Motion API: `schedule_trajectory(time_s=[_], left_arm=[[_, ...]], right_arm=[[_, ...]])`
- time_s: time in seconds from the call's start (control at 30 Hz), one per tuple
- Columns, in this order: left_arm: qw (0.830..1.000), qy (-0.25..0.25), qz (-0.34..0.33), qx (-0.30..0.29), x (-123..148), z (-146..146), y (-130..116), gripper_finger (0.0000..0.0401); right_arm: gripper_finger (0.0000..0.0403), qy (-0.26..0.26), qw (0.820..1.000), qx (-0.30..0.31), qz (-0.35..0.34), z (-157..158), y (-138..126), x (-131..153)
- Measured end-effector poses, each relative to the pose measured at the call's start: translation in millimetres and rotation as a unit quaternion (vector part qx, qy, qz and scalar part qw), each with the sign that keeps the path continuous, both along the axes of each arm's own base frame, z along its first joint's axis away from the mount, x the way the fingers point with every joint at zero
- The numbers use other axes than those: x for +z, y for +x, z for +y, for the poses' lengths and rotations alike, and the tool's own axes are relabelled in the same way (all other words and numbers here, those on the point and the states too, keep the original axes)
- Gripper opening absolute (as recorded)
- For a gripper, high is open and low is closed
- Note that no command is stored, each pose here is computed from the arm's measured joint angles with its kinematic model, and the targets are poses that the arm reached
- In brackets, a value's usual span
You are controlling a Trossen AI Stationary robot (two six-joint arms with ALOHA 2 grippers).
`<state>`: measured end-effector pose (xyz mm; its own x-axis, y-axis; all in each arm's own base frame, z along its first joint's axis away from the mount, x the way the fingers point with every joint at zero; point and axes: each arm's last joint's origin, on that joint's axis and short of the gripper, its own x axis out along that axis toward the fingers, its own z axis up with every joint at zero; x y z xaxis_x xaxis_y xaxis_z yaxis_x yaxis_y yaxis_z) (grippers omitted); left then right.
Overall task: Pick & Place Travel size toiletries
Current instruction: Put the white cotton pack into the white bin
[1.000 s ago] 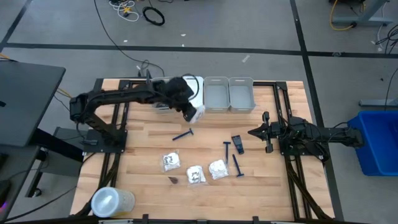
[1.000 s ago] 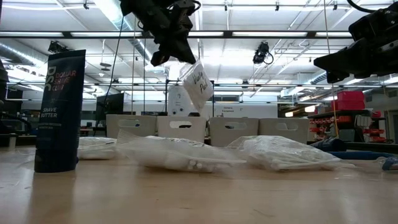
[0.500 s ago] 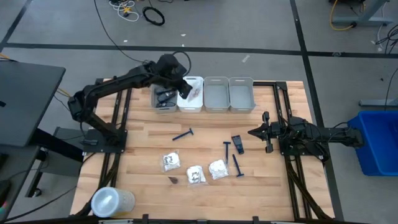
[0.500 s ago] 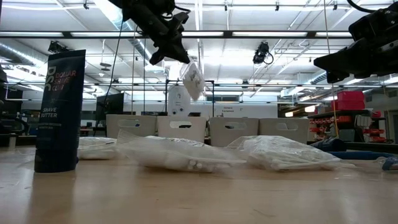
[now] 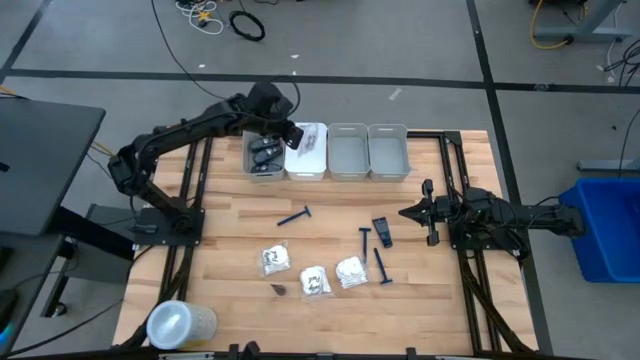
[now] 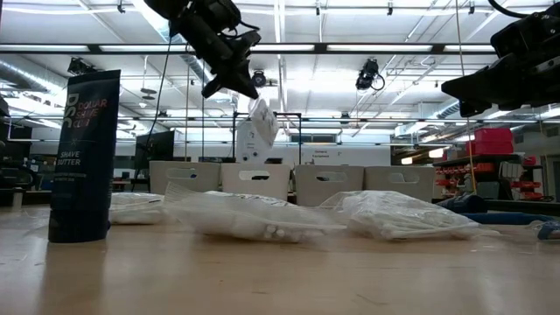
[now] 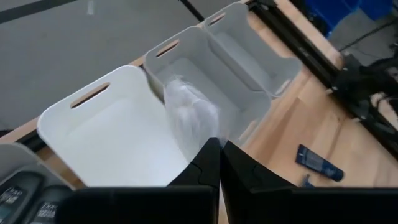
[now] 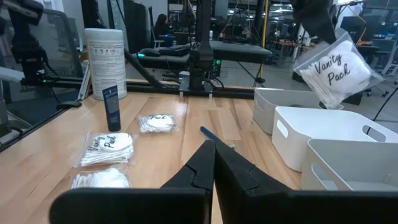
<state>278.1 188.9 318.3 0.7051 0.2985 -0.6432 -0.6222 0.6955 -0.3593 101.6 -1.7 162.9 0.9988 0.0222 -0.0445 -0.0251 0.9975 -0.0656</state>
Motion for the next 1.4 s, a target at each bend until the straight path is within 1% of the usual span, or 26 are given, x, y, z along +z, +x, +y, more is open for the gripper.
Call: schedule_trajectory(time_s=[0.13, 0.2, 0.4, 0.5, 0.8, 1.03, 1.27, 1.4], left_arm=[[1.000, -0.001, 0.017, 0.013, -10, 1, -1, 0.0003], [1.000, 0.004, 0.015, 0.021, -13, 2, -1, 0.0003], [0.999, -0.015, 0.014, 0.035, -28, 1, -2, 0.0003], [0.999, -0.018, 0.024, 0.041, -37, 2, -1, 0.0004], [0.997, -0.053, 0.037, 0.035, -66, 10, 12, 0.0004], [0.996, -0.084, 0.009, 0.024, -80, 14, 25, 0.0005], [0.993, -0.114, 0.013, 0.019, -90, 14, 29, 0.0005], [0.993, -0.118, 0.016, 0.014, -94, 13, 33, 0.0004]], right_arm=[[0.0014, 0.000, 1.000, 0.000, 0.000, 0, 0, 0], [0.0013, 0.000, 1.000, 0.000, 0.000, 0, 0, 0], [0.0013, 0.000, 1.000, 0.000, 0.000, 0, 0, 0], [0.0014, 0.000, 1.000, 0.000, 0.000, 0, 0, 0], [0.0014, 0.000, 1.000, 0.000, 0.000, 0, 0, 0], [0.0014, 0.000, 1.000, 0.000, 0.000, 0, 0, 0], [0.0013, 0.000, 1.000, 0.000, 0.000, 0, 0, 0], [0.0014, 0.000, 1.000, 0.000, 0.000, 0, 0, 0]])
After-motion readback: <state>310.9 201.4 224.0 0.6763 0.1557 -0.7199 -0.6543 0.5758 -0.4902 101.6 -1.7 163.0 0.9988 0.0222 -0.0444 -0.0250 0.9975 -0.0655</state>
